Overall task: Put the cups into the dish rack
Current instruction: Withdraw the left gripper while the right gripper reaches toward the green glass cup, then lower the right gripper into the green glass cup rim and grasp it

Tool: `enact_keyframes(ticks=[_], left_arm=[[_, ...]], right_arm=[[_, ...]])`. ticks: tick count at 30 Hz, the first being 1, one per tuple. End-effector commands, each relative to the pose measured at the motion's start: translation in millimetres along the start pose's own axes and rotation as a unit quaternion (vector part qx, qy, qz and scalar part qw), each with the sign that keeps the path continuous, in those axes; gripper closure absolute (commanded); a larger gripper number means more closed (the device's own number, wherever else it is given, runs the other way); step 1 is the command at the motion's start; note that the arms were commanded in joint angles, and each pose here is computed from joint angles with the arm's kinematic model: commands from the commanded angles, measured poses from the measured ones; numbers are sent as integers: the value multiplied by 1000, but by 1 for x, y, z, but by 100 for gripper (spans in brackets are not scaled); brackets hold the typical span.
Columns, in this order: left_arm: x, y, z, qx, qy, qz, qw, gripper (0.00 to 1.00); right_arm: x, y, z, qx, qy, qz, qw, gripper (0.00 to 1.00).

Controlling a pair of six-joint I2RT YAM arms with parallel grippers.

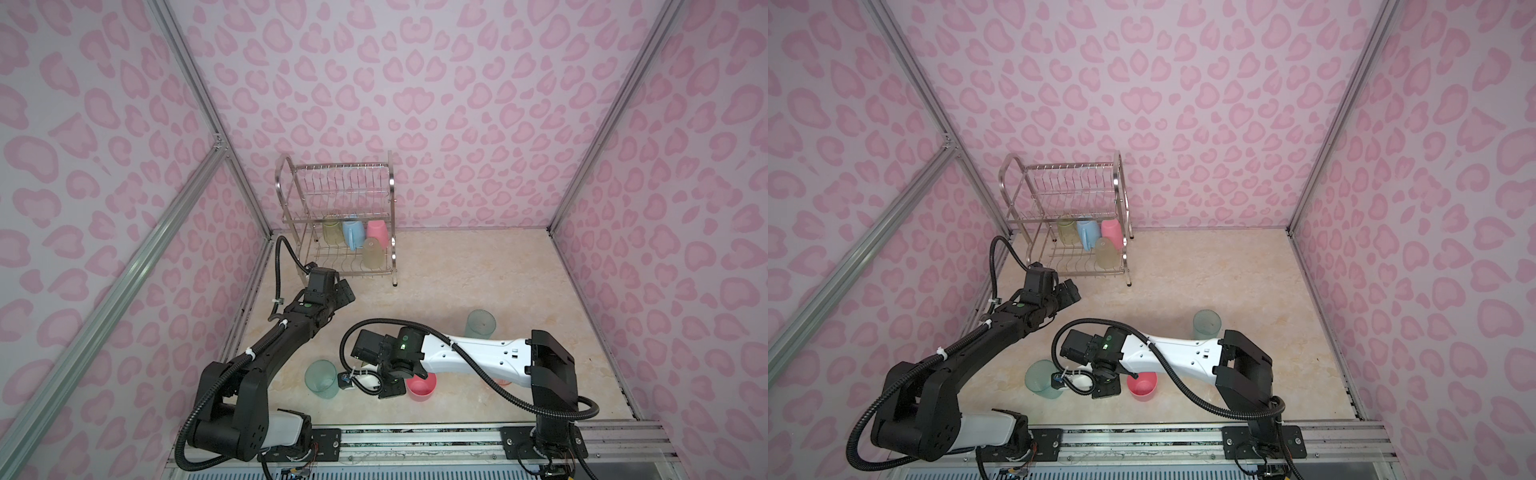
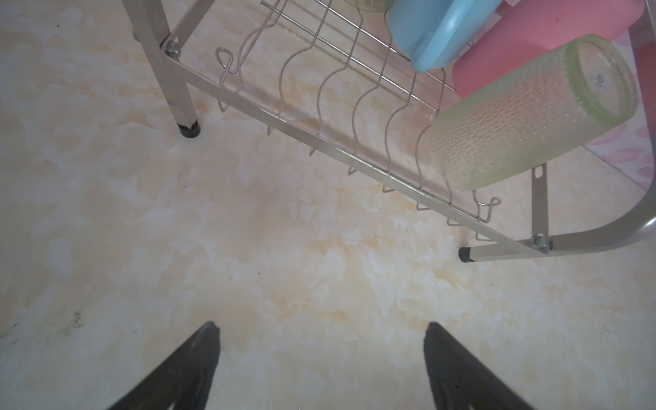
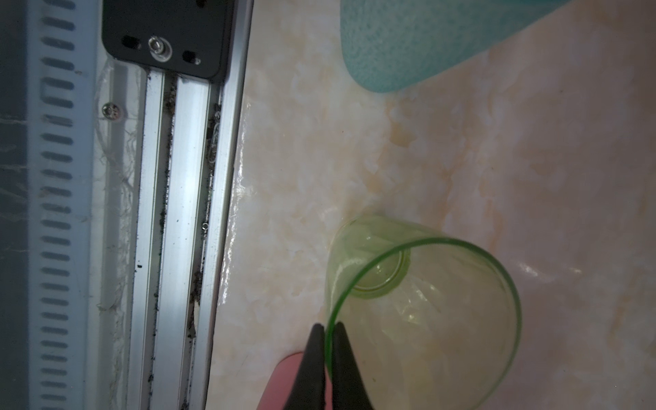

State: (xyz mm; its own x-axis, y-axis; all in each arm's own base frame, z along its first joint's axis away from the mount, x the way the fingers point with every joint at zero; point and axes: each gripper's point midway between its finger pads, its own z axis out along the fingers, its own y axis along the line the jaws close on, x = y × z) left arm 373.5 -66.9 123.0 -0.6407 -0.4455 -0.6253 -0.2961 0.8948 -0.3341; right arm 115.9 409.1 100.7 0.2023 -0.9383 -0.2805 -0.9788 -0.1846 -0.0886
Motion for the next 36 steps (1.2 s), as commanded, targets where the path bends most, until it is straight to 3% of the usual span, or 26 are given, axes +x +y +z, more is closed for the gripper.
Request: enact_keyframes(ticks=[1, 9, 18, 36], left_arm=[[-7, -7, -7, 15, -8, -10, 1000, 9], [-16, -14, -21, 35, -18, -23, 999, 9], [-17, -21, -23, 50, -8, -33, 998, 9], [-10, -21, -14, 50, 8, -34, 998, 10]], right_arm=[[0, -4, -3, 13, -7, 0, 1000, 100], [-10, -17, -27, 39, -56, 13, 998, 100], [8, -37, -36, 62, -74, 41, 994, 100], [22, -52, 2, 53, -11, 55, 997, 100]])
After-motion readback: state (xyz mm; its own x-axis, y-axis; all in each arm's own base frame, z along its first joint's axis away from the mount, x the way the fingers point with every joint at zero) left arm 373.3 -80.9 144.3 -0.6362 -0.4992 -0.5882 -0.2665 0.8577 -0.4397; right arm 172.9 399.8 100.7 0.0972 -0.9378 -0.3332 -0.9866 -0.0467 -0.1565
